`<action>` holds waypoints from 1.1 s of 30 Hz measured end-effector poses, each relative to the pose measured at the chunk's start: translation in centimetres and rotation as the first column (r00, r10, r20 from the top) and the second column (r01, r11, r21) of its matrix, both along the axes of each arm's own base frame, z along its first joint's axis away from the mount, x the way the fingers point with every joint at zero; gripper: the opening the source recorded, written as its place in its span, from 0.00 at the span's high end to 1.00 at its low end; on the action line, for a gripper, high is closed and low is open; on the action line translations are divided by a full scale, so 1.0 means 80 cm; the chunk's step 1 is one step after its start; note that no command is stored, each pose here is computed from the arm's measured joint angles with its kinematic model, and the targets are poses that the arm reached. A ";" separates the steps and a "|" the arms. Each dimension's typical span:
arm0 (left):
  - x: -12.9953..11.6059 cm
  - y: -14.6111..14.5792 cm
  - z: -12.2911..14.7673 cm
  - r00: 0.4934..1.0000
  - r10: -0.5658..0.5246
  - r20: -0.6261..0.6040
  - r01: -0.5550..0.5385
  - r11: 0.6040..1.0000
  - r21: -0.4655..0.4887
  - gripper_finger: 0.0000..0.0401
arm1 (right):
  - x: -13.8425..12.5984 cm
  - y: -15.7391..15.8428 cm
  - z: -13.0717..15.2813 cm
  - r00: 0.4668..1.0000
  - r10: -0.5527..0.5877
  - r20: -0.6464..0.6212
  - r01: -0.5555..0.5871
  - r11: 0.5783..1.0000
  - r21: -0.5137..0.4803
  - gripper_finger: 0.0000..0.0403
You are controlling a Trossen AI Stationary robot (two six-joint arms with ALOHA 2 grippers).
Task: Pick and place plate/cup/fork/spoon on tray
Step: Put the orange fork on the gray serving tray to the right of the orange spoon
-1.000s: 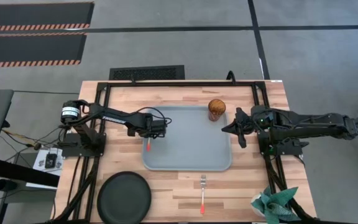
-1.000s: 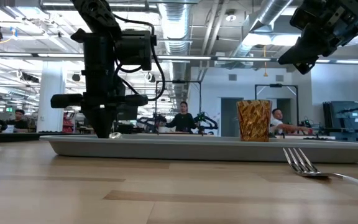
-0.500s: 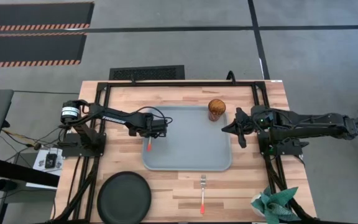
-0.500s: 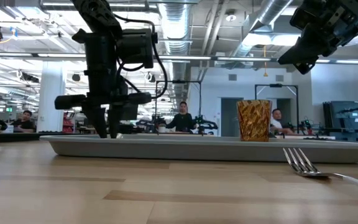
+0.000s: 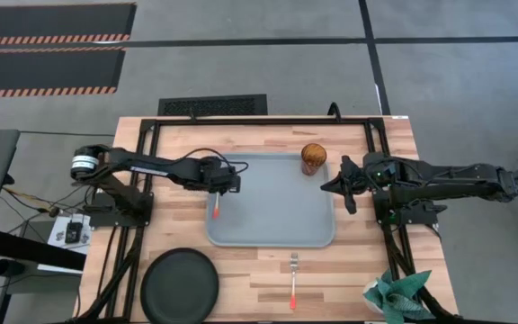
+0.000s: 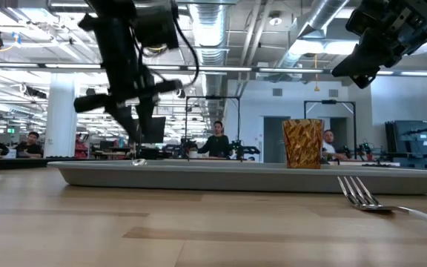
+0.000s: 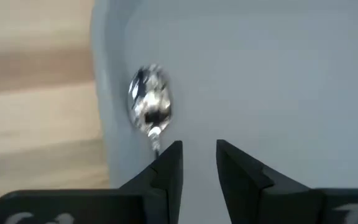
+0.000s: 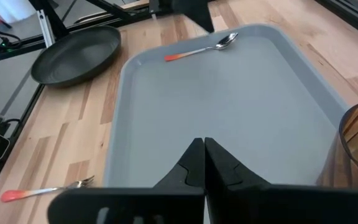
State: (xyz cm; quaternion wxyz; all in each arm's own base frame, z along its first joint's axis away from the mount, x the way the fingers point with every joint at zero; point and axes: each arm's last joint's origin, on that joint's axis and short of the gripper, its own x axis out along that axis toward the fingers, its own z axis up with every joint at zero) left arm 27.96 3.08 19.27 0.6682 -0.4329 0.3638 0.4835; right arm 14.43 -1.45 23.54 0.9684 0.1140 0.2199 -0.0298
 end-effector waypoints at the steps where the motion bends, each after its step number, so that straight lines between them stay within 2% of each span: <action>1: -0.001 -0.002 0.006 1.000 -0.021 0.015 0.021 0.999 0.028 0.79 | 0.000 0.000 0.000 1.000 0.000 0.000 0.000 1.000 0.000 0.97; 5: 0.008 -0.016 0.029 0.975 -0.186 0.117 0.167 0.973 0.158 0.85 | 0.000 0.000 0.000 1.000 0.001 0.000 -0.001 1.000 -0.001 0.97; 9: 0.024 -0.030 0.044 0.903 -0.377 0.203 0.313 0.905 0.289 0.97 | 0.000 0.000 0.000 1.000 0.001 0.000 -0.001 1.000 0.000 0.97; 12: 0.036 -0.036 0.055 0.820 -0.513 0.254 0.408 0.835 0.370 0.99 | 0.000 0.000 0.000 1.000 -0.011 0.001 0.011 1.000 0.025 0.97; 17: 0.048 -0.032 0.069 0.688 -0.661 0.300 0.500 0.731 0.464 1.00 | 0.000 -0.001 0.000 0.998 -0.067 -0.004 0.067 0.994 0.085 0.97; 22: 0.050 -0.031 0.070 0.606 -0.761 0.232 0.587 0.625 0.515 1.00 | 0.007 -0.002 -0.006 0.984 -0.174 -0.044 0.178 0.975 0.130 0.99; 28: 0.056 -0.039 0.079 0.393 -0.879 0.268 0.659 0.473 0.584 1.00 | 0.019 0.008 -0.020 0.951 -0.283 -0.122 0.303 0.931 0.203 0.99; 30: 0.055 -0.041 0.073 0.331 -0.890 0.314 0.648 0.456 0.610 1.00 | 0.022 0.014 -0.023 0.944 -0.298 -0.146 0.326 0.914 0.242 0.99; 33: 0.049 -0.043 0.059 0.272 -0.868 0.415 0.605 0.490 0.627 1.00 | 0.026 0.024 -0.022 0.936 -0.314 -0.158 0.348 0.895 0.279 0.99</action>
